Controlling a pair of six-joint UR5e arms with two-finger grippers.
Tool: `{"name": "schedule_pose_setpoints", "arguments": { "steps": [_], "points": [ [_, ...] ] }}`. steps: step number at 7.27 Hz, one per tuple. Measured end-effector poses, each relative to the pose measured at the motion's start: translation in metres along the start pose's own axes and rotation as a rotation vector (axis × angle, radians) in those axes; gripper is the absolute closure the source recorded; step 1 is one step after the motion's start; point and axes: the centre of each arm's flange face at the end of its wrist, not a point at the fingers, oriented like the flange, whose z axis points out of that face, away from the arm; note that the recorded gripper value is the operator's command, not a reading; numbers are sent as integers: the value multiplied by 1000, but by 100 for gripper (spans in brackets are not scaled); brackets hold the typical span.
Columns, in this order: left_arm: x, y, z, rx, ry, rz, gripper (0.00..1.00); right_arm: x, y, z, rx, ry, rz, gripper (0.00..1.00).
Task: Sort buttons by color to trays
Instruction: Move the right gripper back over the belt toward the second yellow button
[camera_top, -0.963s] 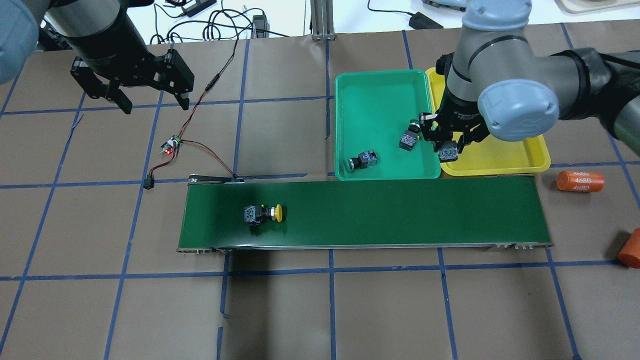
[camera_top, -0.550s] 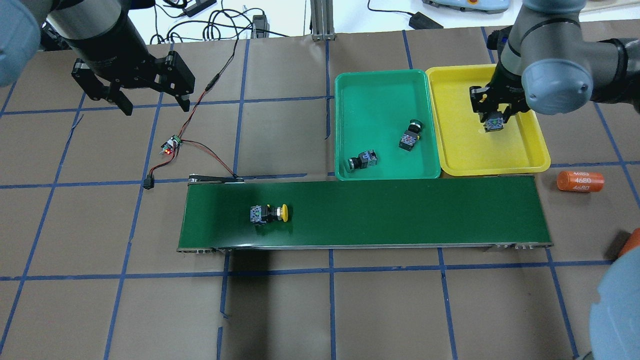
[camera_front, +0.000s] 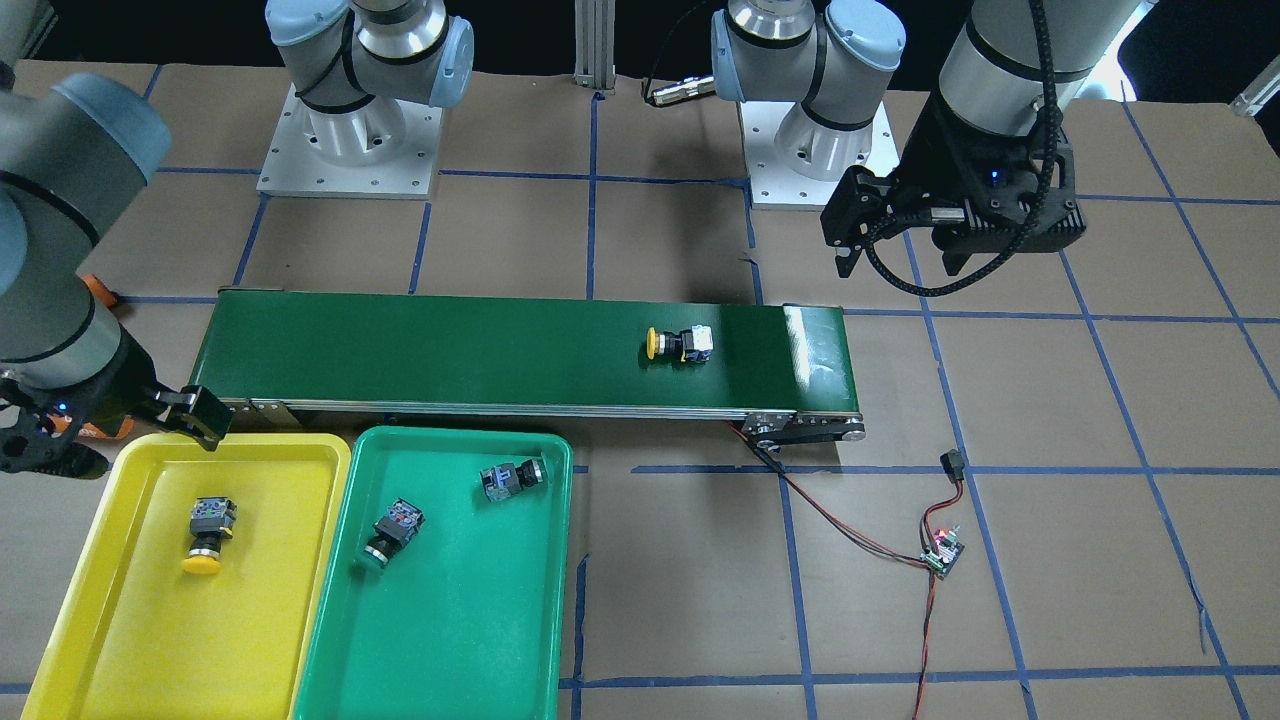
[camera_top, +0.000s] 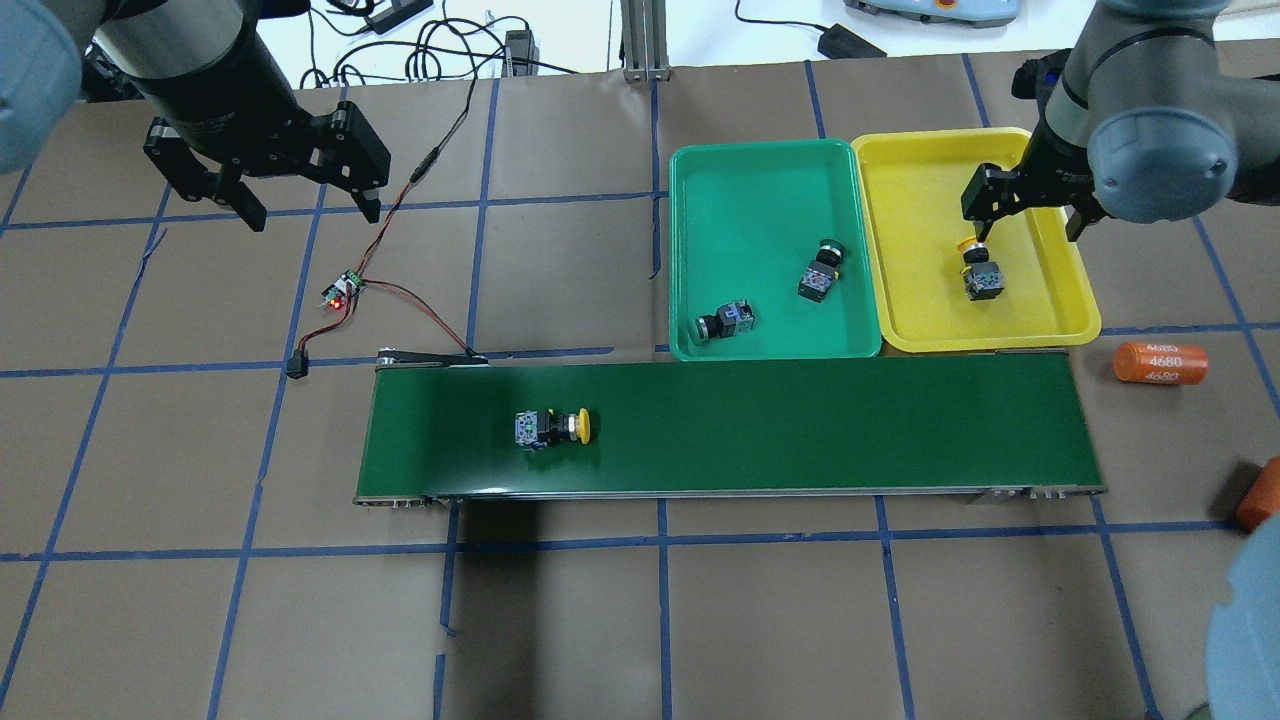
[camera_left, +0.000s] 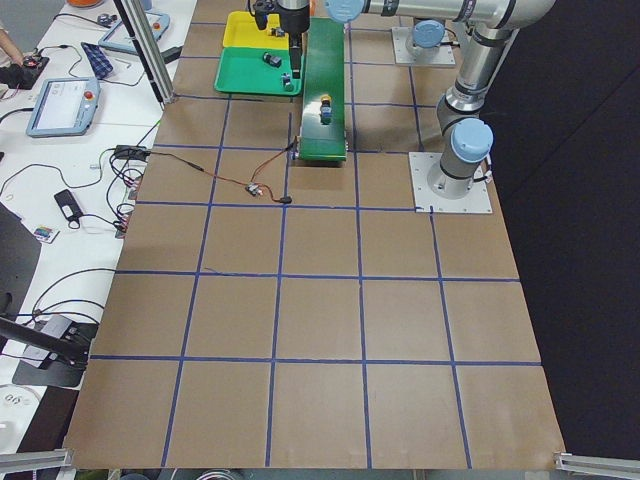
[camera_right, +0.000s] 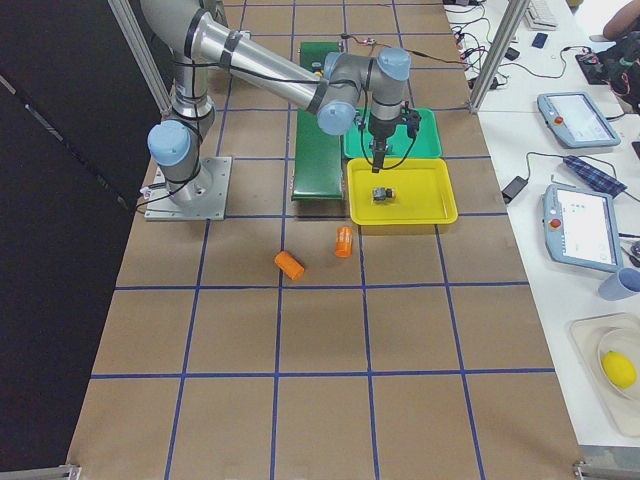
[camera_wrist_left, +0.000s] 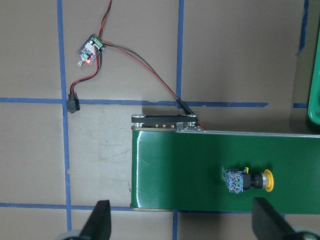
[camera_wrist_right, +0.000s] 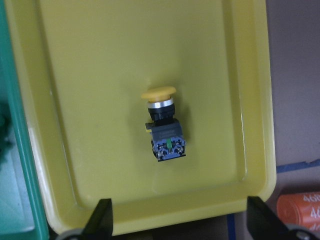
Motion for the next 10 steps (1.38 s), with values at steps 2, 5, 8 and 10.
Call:
{"name": "schedule_pose_setpoints", "arguments": {
  "steps": [2, 5, 8, 10],
  "points": [
    [0, 0, 0, 1, 0, 0, 0, -10, 55, -56, -57, -10, 5, 0],
    [0, 0, 0, 1, 1, -3, 0, -29, 86, -45, -108, -8, -21, 0],
    [0, 0, -1, 1, 1, -4, 0, -33, 101, -63, -68, -30, -15, 0],
    [0, 0, -1, 2, 1, -3, 0, -35, 98, -61, -74, -47, -15, 0]
  ]
}}
